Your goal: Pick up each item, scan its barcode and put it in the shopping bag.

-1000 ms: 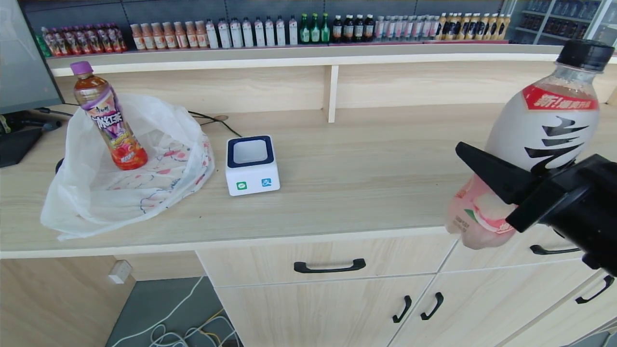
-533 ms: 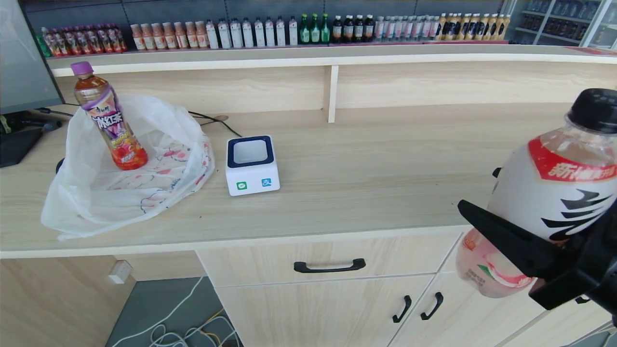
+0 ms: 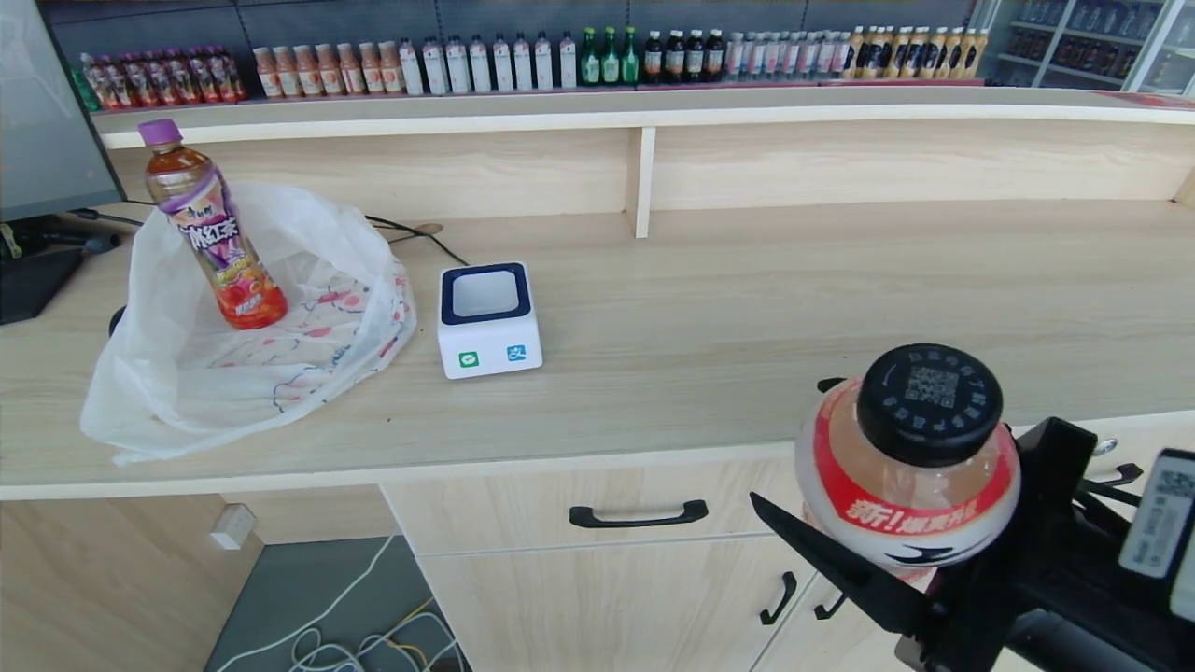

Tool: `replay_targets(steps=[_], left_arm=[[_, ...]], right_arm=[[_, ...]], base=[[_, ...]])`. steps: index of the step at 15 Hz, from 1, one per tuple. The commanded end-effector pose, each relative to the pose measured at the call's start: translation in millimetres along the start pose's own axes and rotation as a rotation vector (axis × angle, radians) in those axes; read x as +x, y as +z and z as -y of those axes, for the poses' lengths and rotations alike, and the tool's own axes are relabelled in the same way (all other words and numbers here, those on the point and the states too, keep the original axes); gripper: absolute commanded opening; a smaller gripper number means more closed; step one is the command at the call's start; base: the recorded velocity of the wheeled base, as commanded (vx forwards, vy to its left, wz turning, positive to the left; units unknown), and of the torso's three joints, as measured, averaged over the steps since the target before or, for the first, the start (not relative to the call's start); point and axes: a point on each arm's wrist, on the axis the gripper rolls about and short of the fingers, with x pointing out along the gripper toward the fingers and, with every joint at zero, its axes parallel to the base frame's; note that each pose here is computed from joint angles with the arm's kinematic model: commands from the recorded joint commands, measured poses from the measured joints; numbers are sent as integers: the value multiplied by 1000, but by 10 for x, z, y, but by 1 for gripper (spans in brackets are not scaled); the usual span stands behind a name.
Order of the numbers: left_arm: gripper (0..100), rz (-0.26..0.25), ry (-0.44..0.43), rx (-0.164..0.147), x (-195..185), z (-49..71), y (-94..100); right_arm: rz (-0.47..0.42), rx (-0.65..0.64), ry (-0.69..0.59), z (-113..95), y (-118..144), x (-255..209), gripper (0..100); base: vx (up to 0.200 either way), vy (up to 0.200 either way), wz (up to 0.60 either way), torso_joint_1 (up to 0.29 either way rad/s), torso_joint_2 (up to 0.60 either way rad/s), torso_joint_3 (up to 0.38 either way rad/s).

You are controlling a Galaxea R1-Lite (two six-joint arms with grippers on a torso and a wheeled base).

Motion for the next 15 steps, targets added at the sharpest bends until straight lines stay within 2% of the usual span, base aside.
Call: replay_targets(steps=[1, 4, 6, 8, 11, 13, 15], left_arm=[[100, 1, 0, 0, 0, 0, 1], [100, 1, 0, 0, 0, 0, 1], [100, 1, 0, 0, 0, 0, 1], [100, 1, 0, 0, 0, 0, 1], [100, 1, 0, 0, 0, 0, 1], [100, 1, 0, 0, 0, 0, 1], [100, 1, 0, 0, 0, 0, 1]], right_arm=[[2, -70, 72, -218, -51, 183, 0], [79, -142, 114, -493, -32, 318, 0], [142, -149, 82, -572, -52, 342, 0], [154, -196, 112, -681, -93, 286, 0], [176, -221, 106, -670, -57, 298, 0], [275, -318, 139, -638, -5, 340, 0], [332, -376, 150, -618, 22, 374, 0]], base=[[0, 0, 0, 0, 0, 0], [0, 0, 0, 0, 0, 0], [0, 0, 0, 0, 0, 0], [0, 0, 0, 0, 0, 0], [0, 0, 0, 0, 0, 0], [0, 0, 0, 0, 0, 0], [0, 0, 0, 0, 0, 0]])
